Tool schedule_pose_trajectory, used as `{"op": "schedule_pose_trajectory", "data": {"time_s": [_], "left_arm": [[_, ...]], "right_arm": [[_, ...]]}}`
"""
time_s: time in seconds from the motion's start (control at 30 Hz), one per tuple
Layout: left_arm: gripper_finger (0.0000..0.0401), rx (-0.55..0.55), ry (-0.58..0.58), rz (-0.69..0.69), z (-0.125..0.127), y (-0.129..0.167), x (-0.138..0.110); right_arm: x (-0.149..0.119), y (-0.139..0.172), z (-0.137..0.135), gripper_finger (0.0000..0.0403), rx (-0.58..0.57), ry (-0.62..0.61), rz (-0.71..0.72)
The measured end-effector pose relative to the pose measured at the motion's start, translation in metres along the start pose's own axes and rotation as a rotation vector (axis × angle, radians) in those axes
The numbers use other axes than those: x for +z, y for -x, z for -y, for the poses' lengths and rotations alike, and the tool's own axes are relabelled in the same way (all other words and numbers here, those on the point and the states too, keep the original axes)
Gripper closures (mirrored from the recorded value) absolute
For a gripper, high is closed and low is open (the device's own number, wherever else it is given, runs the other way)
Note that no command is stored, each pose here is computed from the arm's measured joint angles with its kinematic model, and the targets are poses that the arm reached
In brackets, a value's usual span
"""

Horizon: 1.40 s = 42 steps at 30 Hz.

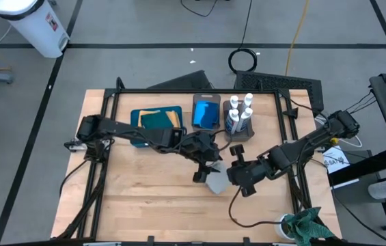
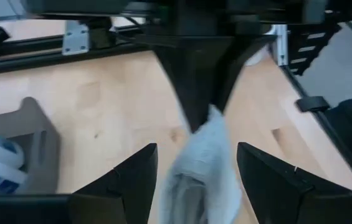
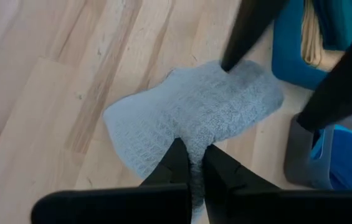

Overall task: Pick & Place Kitchen Items
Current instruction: Put the gray microfiber towel into the blue bin

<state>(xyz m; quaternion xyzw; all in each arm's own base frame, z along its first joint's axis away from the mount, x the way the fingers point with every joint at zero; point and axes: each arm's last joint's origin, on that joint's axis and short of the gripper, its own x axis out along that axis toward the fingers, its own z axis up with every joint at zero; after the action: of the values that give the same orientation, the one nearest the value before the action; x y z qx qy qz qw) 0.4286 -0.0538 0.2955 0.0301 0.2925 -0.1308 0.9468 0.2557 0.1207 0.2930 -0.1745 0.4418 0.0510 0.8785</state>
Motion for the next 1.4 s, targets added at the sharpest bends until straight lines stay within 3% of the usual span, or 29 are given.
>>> {"op": "schedule_pose_trajectory", "data": {"time_s": [0.17,0.37,1.03,1.23,1.4], "left_arm": [[0.0176,0.021,0.022,-0.002,-0.01,0.001,-0.001],[0.0176,-0.097,0.012,-0.025,-0.011,-0.001,-0.006],[0.0176,-0.131,-0.048,-0.021,-0.015,-0.014,-0.012],[0.0176,-0.196,-0.048,-0.013,-0.014,-0.014,-0.012],[0.0215,-0.205,-0.082,-0.011,-0.009,-0.015,-0.011]], "right_arm": [[0.0,0.002,-0.005,0.0403,-0.018,0.026,0.008],[0.002,0.003,-0.003,0.0403,-0.094,0.046,0.028],[0.007,0.004,-0.003,0.0403,-0.118,0.079,0.08],[0.006,0.004,-0.003,0.0403,-0.117,0.077,0.065],[0.006,0.004,-0.003,0.0403,-0.114,0.071,0.067]]}}
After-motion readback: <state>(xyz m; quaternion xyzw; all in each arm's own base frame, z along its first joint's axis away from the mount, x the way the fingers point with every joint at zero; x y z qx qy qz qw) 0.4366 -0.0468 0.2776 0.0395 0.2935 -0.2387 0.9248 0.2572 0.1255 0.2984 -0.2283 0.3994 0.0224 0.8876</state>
